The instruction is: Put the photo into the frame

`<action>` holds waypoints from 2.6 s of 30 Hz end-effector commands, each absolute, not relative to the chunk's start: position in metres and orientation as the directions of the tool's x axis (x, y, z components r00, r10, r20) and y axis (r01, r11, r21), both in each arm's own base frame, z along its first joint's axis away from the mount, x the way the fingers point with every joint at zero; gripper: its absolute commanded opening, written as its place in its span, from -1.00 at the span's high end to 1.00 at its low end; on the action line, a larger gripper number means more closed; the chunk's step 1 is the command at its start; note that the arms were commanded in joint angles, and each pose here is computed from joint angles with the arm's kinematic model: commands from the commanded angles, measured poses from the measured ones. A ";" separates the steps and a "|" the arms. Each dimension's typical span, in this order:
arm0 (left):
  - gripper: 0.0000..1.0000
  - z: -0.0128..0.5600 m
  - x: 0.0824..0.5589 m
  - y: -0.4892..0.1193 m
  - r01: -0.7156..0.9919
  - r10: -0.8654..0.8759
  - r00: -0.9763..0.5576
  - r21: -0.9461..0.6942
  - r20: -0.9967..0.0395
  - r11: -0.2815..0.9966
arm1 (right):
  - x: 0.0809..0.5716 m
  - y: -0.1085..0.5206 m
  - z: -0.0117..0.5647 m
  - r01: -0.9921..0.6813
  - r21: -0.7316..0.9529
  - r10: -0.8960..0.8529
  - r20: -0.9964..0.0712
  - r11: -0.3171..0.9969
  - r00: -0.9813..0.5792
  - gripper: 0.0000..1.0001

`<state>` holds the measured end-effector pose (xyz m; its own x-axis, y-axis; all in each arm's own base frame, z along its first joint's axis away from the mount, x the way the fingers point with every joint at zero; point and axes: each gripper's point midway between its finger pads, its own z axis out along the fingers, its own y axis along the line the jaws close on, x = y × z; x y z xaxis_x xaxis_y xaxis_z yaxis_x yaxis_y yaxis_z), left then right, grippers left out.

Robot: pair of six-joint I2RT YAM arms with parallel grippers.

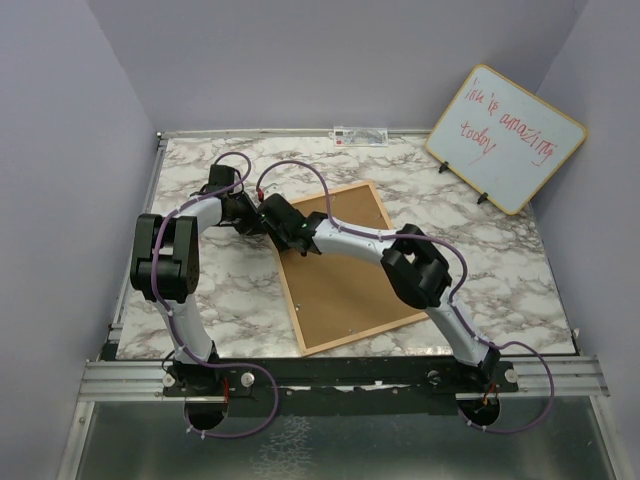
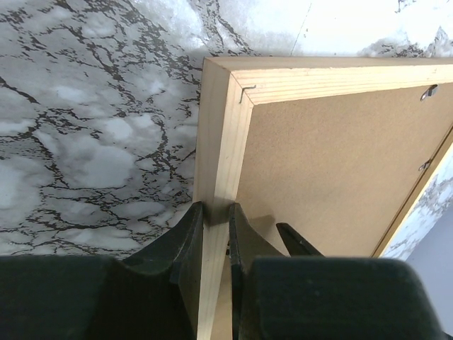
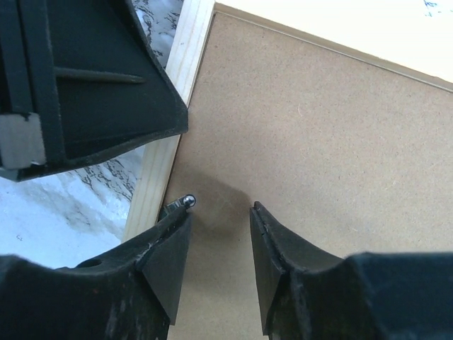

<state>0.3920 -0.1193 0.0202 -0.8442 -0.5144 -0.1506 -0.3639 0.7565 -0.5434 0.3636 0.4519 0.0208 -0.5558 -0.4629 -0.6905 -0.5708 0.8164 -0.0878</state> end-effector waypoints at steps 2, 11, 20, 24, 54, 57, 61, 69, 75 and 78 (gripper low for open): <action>1.00 -0.074 0.303 -0.100 -0.499 -0.501 -0.864 -0.229 0.056 0.835 | 0.296 0.409 -0.127 -0.614 -0.095 -0.598 -0.381 0.784 -0.705 0.04; 1.00 -0.074 0.301 -0.100 -0.511 -0.511 -0.857 -0.224 0.059 0.830 | 0.292 0.410 -0.136 -0.574 -0.073 -0.560 -0.349 0.816 -0.752 -0.23; 1.00 -0.064 0.316 -0.105 -0.494 -0.503 -0.863 -0.265 0.040 0.828 | 0.307 0.401 -0.092 -0.499 -0.017 -0.459 -0.424 0.866 -0.781 -0.25; 1.00 -0.045 0.345 -0.109 -0.458 -0.486 -0.874 -0.310 -0.013 0.833 | 0.326 0.385 -0.041 -0.443 0.094 -0.341 -0.504 0.891 -0.793 -0.26; -0.16 0.077 0.541 -0.207 0.203 -0.057 -0.815 -0.377 -0.576 0.904 | 0.499 0.272 0.016 -0.042 0.425 0.188 -0.486 0.904 -0.853 0.57; -0.08 0.062 0.544 -0.225 0.249 -0.010 -0.817 -0.369 -0.576 0.896 | 0.497 0.269 0.008 -0.035 0.428 0.190 -0.470 0.903 -0.862 0.64; 0.07 0.042 0.541 -0.240 0.295 0.048 -0.822 -0.352 -0.568 0.888 | 0.494 0.269 -0.003 -0.037 0.432 0.181 -0.451 0.901 -0.874 0.75; 0.30 0.015 0.517 -0.257 0.373 0.153 -0.831 -0.332 -0.535 0.866 | 0.488 0.273 -0.023 -0.061 0.442 0.146 -0.420 0.895 -0.896 0.89; 0.36 0.006 0.511 -0.264 0.369 0.157 -0.843 -0.341 -0.514 0.865 | 0.486 0.277 -0.030 -0.060 0.462 0.148 -0.401 0.885 -0.904 0.92; 0.39 0.001 0.508 -0.267 0.362 0.155 -0.850 -0.345 -0.503 0.866 | 0.485 0.280 -0.033 -0.057 0.477 0.153 -0.389 0.877 -0.908 0.95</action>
<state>0.5410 -0.2507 0.0403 -0.7878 0.0976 -0.6081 0.3513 0.8822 -0.3136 0.5173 0.2834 0.0333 -0.8262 0.2044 -0.5249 -0.1117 0.8538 0.5084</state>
